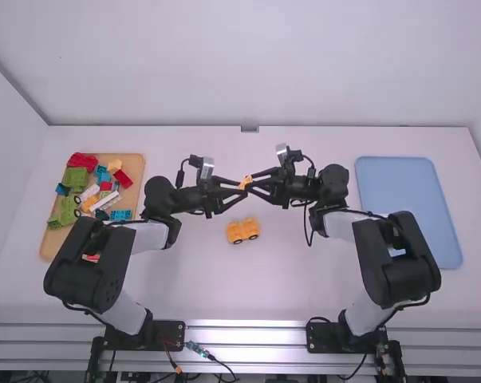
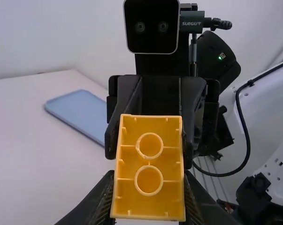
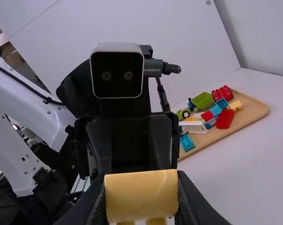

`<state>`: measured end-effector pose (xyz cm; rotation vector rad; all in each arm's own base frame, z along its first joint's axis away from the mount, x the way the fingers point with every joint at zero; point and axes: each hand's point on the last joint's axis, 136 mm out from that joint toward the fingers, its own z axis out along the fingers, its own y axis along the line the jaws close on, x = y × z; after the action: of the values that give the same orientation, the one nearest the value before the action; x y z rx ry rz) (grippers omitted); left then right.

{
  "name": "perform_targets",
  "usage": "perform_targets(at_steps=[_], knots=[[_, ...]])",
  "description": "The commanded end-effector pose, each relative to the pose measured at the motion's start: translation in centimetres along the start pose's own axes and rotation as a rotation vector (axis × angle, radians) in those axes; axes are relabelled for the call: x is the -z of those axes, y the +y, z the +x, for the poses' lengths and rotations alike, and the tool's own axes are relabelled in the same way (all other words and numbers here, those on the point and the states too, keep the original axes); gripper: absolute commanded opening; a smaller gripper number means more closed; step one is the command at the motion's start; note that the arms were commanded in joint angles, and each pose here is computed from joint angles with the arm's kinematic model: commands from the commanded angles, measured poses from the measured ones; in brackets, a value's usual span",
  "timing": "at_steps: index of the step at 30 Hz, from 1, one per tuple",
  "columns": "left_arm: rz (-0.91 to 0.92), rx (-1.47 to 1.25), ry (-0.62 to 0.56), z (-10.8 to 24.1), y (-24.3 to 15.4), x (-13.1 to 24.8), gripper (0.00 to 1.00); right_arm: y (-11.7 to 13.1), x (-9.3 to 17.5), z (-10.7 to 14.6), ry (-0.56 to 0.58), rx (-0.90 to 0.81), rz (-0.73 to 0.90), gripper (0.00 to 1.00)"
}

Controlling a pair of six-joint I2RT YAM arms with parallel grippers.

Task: Assemble lego blocks to make yellow taxi

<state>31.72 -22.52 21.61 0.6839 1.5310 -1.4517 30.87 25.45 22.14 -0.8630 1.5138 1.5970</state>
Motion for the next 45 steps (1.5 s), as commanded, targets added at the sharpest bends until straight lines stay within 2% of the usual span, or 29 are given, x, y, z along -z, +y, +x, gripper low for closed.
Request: perform_targets(at_steps=[1, 7, 8, 10, 13, 15, 17, 18, 25, 29, 33, 38, 41, 45], knots=[[-0.035, 0.009, -0.023, -0.4, 0.9, 0.0, 0.02, 0.5, -0.3, -0.3, 0.015, 0.039, -0.032, 0.22], [-0.036, 0.008, -0.024, -0.4, 0.9, 0.1, 0.02, 0.7, -0.6, -0.1, 0.019, 0.038, -0.04, 0.19], [-0.035, 0.002, -0.023, -0.4, 0.8, 0.0, 0.05, 0.6, -0.5, -0.2, 0.016, 0.036, -0.036, 0.19], [-0.035, -0.014, -0.021, -0.4, 0.9, 0.0, 0.18, 0.5, -0.5, -0.2, 0.015, 0.037, -0.034, 0.19], [-0.051, -0.017, -0.014, 0.0, 1.3, 0.1, 0.73, 0.5, -0.4, -0.3, 0.014, 0.035, -0.031, 0.16], [-0.053, -0.018, -0.009, 0.1, 1.4, 0.1, 0.85, 0.5, -0.4, -0.3, 0.014, 0.034, -0.032, 0.16], [-0.053, -0.018, -0.009, 0.1, 1.4, 0.1, 0.85, 0.5, -0.4, -0.3, 0.014, 0.034, -0.032, 0.16], [-0.062, -0.02, 0.0, 0.4, 1.6, 0.1, 0.99, -0.3, -0.2, -0.9, 0.015, 0.006, -0.012, 0.12], [-0.125, 0.01, 0.055, 1.1, 4.0, 0.9, 0.99, -3.8, -0.7, -1.8, 0.048, -0.05, 0.092, 0.08], [-0.19, 0.074, 0.142, 2.0, 6.4, 2.2, 0.99, -7.4, -0.2, -2.0, 0.096, -0.13, 0.258, 0.08], [-0.359, 0.113, 0.275, 3.2, 9.6, 4.1, 0.99, -10.4, 1.1, -0.9, 0.269, -0.212, 0.538, 0.04], [-0.667, 0.112, 0.476, 4.3, 12.9, 6.9, 0.99, -11.7, 3.6, 0.3, 0.475, -0.217, 0.858, 0.04], [-0.849, 0.102, 0.572, 4.1, 14.2, 9.0, 0.99, -11.9, 4.5, 0.8, 0.545, -0.209, 0.99, 0.03], [-0.948, 0.107, 0.608, 3.2, 14.4, 10.5, 0.99, -11.8, 5.5, 1.5, 0.598, -0.215, 1.096, 0.02]])
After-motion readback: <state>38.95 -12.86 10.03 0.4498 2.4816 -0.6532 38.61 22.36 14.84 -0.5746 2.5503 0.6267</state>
